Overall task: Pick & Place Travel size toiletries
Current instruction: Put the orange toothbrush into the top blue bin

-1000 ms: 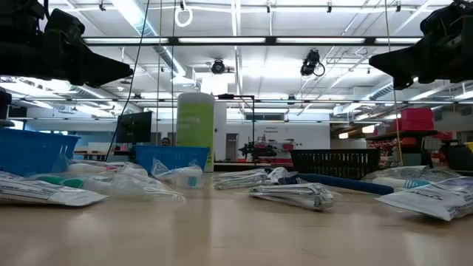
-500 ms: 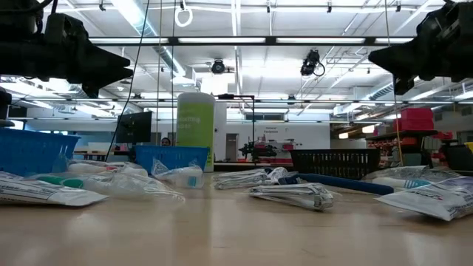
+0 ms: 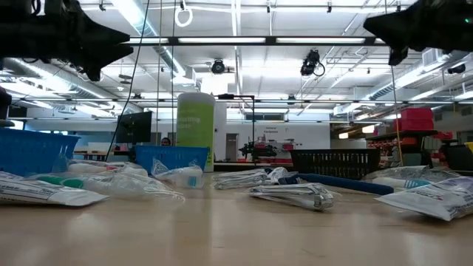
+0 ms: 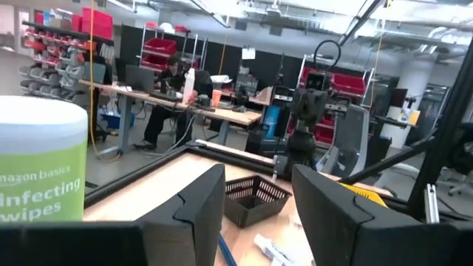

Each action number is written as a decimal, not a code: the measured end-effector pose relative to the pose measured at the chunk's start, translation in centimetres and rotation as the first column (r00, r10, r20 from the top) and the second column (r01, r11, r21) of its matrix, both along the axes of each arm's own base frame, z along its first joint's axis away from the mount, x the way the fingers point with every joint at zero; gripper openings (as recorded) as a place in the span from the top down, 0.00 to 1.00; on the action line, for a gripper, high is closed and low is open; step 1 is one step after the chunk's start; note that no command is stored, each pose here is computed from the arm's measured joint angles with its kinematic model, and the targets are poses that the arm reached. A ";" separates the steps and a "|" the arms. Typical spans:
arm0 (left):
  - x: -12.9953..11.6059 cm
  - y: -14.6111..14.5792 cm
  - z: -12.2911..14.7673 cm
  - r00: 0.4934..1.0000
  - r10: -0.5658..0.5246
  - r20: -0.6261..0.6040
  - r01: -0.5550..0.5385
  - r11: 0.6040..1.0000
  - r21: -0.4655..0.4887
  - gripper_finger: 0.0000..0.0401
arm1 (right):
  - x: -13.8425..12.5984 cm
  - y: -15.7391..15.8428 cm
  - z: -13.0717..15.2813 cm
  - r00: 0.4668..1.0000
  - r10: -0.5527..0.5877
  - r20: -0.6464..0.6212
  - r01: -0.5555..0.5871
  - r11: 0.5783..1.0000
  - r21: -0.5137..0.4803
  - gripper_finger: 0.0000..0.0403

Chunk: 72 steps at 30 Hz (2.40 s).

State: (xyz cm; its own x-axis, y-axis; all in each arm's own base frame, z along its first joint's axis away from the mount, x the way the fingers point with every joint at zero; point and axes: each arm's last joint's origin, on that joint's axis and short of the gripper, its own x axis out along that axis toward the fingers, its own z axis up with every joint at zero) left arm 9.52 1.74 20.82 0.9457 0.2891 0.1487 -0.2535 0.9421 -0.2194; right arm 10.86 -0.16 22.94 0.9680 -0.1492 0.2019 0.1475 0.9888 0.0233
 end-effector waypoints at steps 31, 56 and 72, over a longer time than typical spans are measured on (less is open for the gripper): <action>9.9 -2.6 1.7 0.748 0.001 -0.663 -0.068 0.995 -0.075 0.58 | 17.1 -1.5 0.3 0.859 -0.083 -0.505 0.087 0.996 -0.016 0.91; 10.3 -2.1 -2.4 0.553 -0.085 -0.829 -0.261 0.927 -0.269 0.58 | 17.4 -1.5 -0.4 0.834 -0.094 -0.543 0.064 0.995 -0.074 0.91; 10.8 -2.2 -5.6 0.461 -0.099 -0.882 -0.555 0.744 -0.373 0.58 | 17.4 -1.5 -0.4 0.834 -0.096 -0.544 0.060 0.995 -0.084 0.91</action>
State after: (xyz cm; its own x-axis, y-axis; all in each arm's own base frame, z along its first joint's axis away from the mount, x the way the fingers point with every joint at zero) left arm 20.28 -0.45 15.24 0.3789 0.2201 -0.8989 -0.7914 0.5806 -0.1915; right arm 28.23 -1.70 22.53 0.9089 -0.2340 -0.3450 0.1952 0.9702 -0.1438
